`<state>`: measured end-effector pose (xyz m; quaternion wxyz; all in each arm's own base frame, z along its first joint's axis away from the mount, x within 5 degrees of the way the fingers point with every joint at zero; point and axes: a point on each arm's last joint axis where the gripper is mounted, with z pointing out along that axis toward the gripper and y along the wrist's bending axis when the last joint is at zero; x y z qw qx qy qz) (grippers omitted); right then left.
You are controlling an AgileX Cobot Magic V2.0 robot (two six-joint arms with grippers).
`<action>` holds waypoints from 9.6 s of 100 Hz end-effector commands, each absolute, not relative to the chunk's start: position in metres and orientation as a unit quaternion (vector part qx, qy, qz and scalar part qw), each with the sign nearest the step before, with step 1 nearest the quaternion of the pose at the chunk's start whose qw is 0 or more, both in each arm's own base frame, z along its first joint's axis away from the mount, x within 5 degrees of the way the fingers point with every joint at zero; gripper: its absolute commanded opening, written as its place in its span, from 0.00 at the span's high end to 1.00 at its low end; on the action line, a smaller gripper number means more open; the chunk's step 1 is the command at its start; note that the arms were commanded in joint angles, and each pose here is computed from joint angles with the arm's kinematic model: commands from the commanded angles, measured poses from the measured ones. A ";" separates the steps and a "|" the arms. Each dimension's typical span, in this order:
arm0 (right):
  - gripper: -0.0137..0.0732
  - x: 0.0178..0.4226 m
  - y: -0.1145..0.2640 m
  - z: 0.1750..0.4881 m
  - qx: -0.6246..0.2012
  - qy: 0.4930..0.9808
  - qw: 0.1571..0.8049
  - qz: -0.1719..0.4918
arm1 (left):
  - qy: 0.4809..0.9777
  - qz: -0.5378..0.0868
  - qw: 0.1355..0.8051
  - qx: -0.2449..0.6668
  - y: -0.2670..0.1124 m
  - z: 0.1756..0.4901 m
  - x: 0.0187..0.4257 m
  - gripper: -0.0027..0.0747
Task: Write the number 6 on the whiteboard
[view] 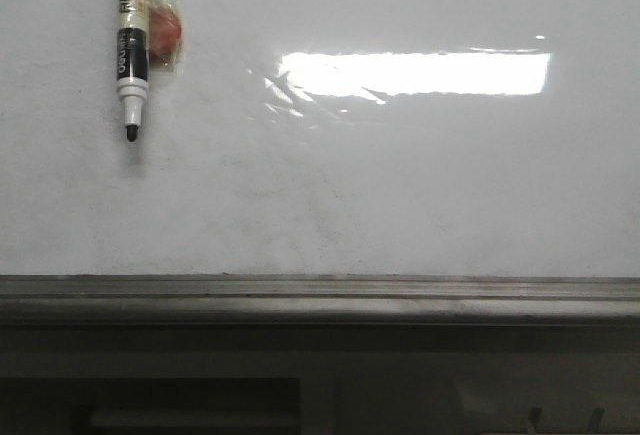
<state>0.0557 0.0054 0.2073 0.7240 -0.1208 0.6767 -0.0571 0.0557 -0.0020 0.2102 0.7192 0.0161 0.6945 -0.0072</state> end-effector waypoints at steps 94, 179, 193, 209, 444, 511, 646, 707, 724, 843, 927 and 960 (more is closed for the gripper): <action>0.90 0.055 0.005 0.208 -0.119 0.649 0.749 -0.064 | 0.673 -0.011 0.740 0.011 -0.002 0.203 0.055 0.99; 0.89 0.051 0.014 0.243 0.027 0.708 0.686 0.165 | 0.654 -0.295 0.679 -0.158 -0.014 0.246 0.045 0.99; 0.89 0.064 0.022 0.275 -0.018 0.776 0.611 0.153 | 0.717 -0.232 0.656 -0.047 -0.023 0.288 0.042 0.99; 0.90 0.093 0.028 0.305 -0.048 0.836 0.528 0.144 | 0.771 -0.183 0.609 0.041 -0.029 0.326 0.053 0.99; 0.30 0.109 0.040 0.331 -0.114 0.843 0.499 0.163 | 0.784 -0.283 0.502 0.230 -0.151 0.309 0.167 0.99; 0.30 0.173 0.096 0.383 -0.276 0.790 0.373 0.402 | 0.708 -0.266 0.451 0.474 -0.180 0.337 0.128 0.99; 0.89 0.188 0.138 0.378 -0.389 0.757 0.343 0.398 | 0.720 -0.266 0.486 0.418 -0.180 0.362 0.160 0.20; 0.89 0.130 0.072 0.362 -0.221 0.723 0.621 0.206 | 0.716 -0.233 0.629 0.194 -0.080 0.334 0.120 0.33; 0.90 0.149 0.070 0.359 -0.187 0.729 0.634 0.177 | 0.715 -0.231 0.631 0.192 -0.076 0.328 0.115 0.33; 0.89 0.175 0.087 0.327 -0.240 0.779 0.548 0.189 | 0.715 -0.238 0.632 0.180 -0.076 0.329 0.115 0.33; 0.89 0.131 0.101 0.369 -0.367 0.742 0.478 0.294 | 0.674 -0.309 0.546 0.389 -0.150 0.349 0.107 0.45; 0.89 0.131 0.108 0.386 -0.411 0.737 0.432 0.317 | 0.629 -0.297 0.542 0.472 -0.213 0.349 0.107 0.47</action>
